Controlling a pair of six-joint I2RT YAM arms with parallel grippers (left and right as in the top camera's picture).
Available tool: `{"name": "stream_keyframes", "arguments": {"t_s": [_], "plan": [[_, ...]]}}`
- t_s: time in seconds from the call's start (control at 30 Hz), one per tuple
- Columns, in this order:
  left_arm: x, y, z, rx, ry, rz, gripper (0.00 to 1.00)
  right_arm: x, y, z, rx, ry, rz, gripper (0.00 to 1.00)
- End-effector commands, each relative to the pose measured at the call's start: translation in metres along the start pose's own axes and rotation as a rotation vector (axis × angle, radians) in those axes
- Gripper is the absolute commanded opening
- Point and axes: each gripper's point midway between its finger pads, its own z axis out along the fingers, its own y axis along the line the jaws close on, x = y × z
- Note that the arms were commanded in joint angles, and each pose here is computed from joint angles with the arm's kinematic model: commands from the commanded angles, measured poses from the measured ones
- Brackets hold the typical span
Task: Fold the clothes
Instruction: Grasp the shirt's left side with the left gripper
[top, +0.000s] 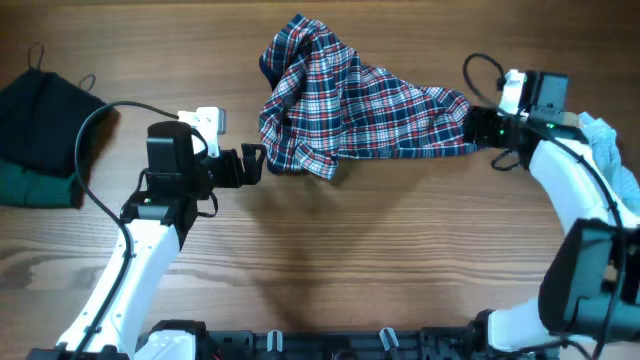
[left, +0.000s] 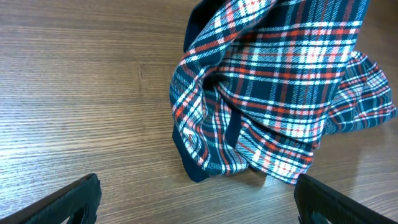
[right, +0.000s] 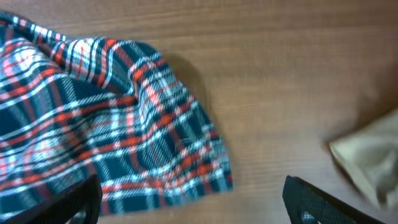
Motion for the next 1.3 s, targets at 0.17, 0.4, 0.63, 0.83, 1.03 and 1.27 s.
{"name": "stream_keyframes", "arguments": {"t_s": [0.17,0.4,0.63,0.83,1.03,1.27], "plan": [[-0.009,-0.007,-0.003,0.020,-0.019,0.003,1.00,0.045,0.002,0.065,-0.038,0.109,-0.091,0.89],[0.019,0.015,0.026,-0.047,0.090,-0.170,1.00,0.046,0.002,0.069,-0.038,0.109,-0.088,0.49],[0.046,-0.001,0.049,0.087,0.214,-0.346,0.58,0.046,0.003,0.069,-0.046,0.109,-0.079,0.48],[0.047,-0.009,0.052,0.096,0.223,-0.380,0.62,0.046,0.003,0.069,-0.046,0.108,-0.079,0.47],[0.053,-0.019,0.061,0.003,0.209,-0.439,0.73,0.046,0.003,0.069,-0.046,0.109,-0.079,0.47],[0.062,-0.006,0.075,-0.058,0.216,-0.525,0.74,0.046,0.003,0.069,-0.046,0.109,-0.079,0.43]]}}
